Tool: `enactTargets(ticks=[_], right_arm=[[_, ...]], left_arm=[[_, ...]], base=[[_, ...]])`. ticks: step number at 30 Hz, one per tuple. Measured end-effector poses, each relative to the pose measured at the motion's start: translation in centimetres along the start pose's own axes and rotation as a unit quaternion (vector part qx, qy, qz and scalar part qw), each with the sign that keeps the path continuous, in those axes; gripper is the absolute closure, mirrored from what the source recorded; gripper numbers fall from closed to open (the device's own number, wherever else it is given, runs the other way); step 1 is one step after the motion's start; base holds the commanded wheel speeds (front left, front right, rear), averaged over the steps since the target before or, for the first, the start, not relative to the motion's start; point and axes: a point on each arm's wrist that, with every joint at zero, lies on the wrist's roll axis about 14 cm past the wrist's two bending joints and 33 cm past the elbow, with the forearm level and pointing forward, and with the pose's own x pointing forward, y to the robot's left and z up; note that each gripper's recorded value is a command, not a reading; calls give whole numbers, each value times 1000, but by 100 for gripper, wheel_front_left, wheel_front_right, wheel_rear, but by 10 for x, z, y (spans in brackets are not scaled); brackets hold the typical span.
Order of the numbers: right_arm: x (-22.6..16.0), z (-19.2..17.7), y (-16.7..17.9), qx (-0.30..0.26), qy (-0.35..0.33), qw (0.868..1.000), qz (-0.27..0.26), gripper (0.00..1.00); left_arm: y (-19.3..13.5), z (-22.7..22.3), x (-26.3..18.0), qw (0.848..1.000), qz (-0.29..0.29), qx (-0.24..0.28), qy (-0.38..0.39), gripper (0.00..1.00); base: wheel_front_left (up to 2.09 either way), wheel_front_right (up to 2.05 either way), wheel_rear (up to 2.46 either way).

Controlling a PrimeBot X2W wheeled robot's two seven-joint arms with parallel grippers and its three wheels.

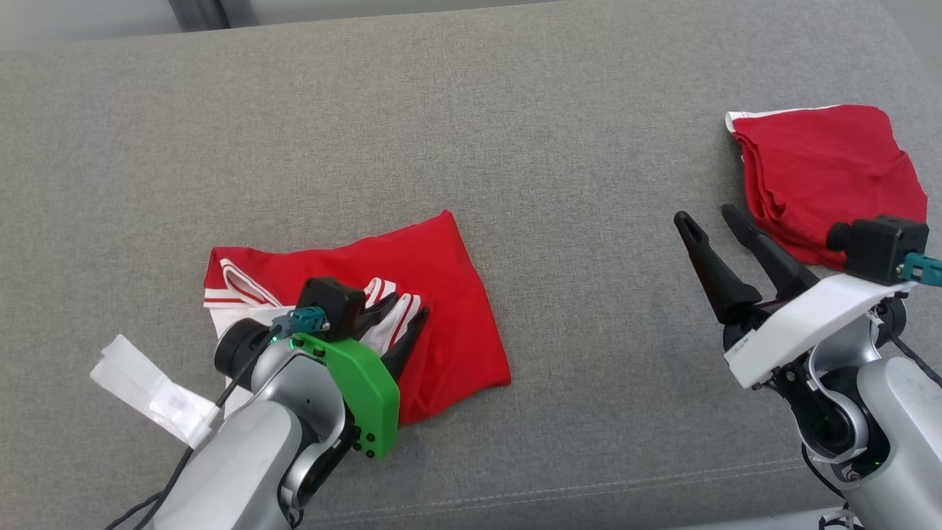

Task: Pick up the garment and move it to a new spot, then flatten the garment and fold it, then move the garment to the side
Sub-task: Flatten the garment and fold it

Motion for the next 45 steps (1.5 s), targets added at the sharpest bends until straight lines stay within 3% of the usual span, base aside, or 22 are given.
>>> enactTargets(ticks=[4,6,18,19,21,31,35,36,38,45], right_arm=[[-1,1,0,-1,-1,1000,0,0],[-1,1,0,-1,-2,1000,0,0],[-6,0,-4,9,-7,1000,-6,0],[-6,0,-3,9,-6,1000,-6,0],[-6,0,-4,10,-6,1000,-7,0],[-2,-9,2,7,11,1000,5,0],[2,-10,8,1,14,1000,17,0],[3,-10,10,-1,16,1000,21,0],[5,-16,17,-2,27,999,33,0],[7,-52,75,23,85,990,108,0]], left_arm=[[0,-1,0,1000,2,0,4,67],[0,-1,0,1000,1,0,5,100],[-3,17,-4,1000,1,2,-28,100],[-1,22,-6,999,6,1,-38,85],[2,31,-11,998,15,-8,-58,77],[7,6,-44,994,65,-58,-63,87],[17,0,-60,989,100,-80,-74,80],[19,-1,-65,987,108,-85,-78,71],[23,0,-73,984,123,-92,-91,0],[29,14,-95,974,155,-95,-138,0]], base=[[0,0,0],[0,0,0],[0,0,0],[0,0,0],[0,0,0],[0,0,0],[0,0,0],[0,0,0],[0,0,0],[0,0,0]])
